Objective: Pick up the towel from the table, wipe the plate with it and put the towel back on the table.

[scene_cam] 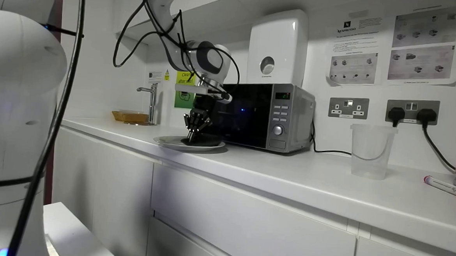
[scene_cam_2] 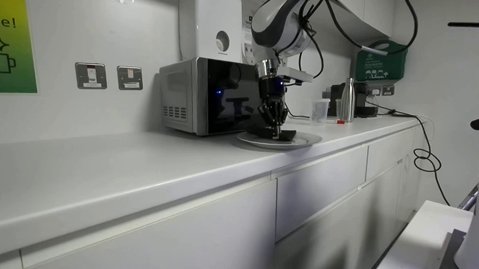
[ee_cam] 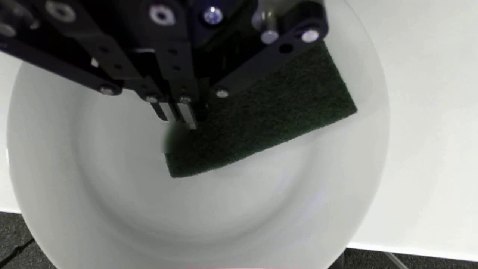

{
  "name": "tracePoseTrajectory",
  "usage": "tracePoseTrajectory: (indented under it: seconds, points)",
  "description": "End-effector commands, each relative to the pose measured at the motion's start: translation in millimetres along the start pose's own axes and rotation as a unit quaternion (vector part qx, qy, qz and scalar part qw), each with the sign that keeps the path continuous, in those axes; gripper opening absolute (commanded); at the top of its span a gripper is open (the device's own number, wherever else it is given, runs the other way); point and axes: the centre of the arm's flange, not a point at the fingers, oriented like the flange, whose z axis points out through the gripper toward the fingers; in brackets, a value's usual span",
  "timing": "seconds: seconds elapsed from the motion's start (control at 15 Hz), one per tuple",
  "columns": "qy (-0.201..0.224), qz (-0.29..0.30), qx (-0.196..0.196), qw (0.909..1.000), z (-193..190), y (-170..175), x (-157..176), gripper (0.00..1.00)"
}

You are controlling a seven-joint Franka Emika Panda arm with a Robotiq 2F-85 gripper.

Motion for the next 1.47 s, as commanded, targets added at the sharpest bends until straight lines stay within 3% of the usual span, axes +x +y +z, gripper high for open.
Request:
tracePoseTrajectory:
  seconds: [0.0,0.73,1.4]
  points:
    - [-0.008,-0.019,0.000,0.9998,3.4,-16.7,14.5,0.01]
    - [-0.015,-0.083,-0.006,0.9964,12.5,-72.8,-4.4,0.01]
    - [-0.023,-0.088,0.002,0.9959,14.5,-63.4,-31.2,0.01]
